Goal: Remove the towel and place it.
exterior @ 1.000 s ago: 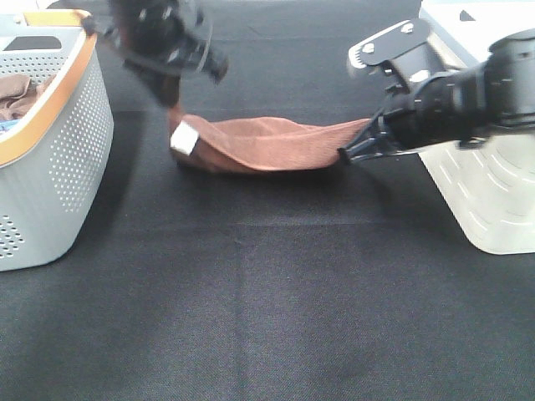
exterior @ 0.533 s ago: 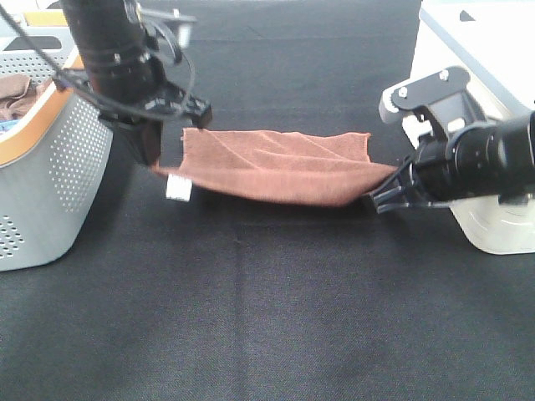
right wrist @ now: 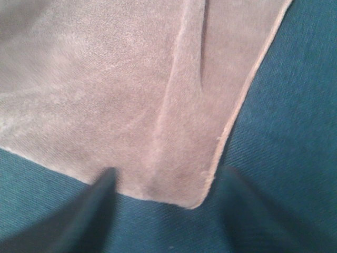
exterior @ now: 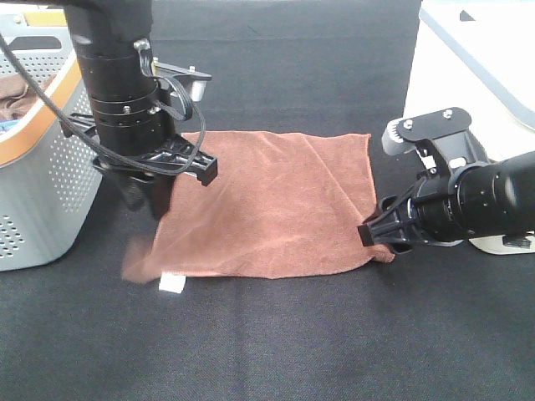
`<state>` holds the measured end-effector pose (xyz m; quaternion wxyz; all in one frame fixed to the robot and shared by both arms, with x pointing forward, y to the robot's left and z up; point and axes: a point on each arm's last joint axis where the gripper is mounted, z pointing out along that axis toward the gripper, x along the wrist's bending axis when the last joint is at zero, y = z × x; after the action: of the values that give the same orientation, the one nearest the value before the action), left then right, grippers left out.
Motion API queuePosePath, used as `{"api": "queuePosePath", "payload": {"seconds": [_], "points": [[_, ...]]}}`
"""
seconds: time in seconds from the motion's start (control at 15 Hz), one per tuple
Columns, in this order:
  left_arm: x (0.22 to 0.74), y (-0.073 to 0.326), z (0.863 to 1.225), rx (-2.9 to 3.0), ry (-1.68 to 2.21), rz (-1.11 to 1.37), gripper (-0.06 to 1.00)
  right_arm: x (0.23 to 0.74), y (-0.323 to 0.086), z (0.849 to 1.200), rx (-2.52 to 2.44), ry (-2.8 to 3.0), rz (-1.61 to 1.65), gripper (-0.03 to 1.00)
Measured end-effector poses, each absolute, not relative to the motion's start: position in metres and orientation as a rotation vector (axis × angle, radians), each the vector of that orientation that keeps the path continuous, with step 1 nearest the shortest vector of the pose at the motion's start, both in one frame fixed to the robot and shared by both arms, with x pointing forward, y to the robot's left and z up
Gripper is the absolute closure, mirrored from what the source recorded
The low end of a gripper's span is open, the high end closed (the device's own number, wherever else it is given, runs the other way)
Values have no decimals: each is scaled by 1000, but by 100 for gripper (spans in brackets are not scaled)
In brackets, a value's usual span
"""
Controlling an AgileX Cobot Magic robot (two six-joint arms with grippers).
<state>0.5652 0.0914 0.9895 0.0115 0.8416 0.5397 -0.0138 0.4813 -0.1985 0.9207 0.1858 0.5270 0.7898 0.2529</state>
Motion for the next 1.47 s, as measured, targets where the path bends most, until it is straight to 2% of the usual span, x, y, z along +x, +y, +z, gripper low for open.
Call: {"api": "queuePosePath", "payload": {"seconds": [0.07,0.13,0.2,0.27,0.47,0.73,0.87,1.07,1.27,1.47], "points": [[565,92,992,2618,1681,-43,30,481,-198,921,1526,2205,724,31],[564,92,995,2613,1674,-37,22,481,-198,921,1556,2190,732,30],[562,94,1004,2597,1660,-15,19,481,-198,921,1582,2176,738,30],[562,94,1004,2597,1660,-15,19,481,-198,921,1582,2176,738,30],[555,102,1036,2559,1611,96,18,480,-188,937,1556,2199,915,29],[529,122,1103,2424,1518,247,18,477,-137,1003,1133,2573,1510,29],[514,132,1131,2354,1482,292,18,474,-138,1012,1168,2845,1242,29],[478,154,1157,2250,1487,324,18,475,-166,1026,1386,2750,717,29],[450,172,1144,2233,1563,292,18,454,-179,1039,1461,2669,701,29],[384,215,1111,2161,1712,247,18,404,-204,1037,1565,2580,726,29]]}}
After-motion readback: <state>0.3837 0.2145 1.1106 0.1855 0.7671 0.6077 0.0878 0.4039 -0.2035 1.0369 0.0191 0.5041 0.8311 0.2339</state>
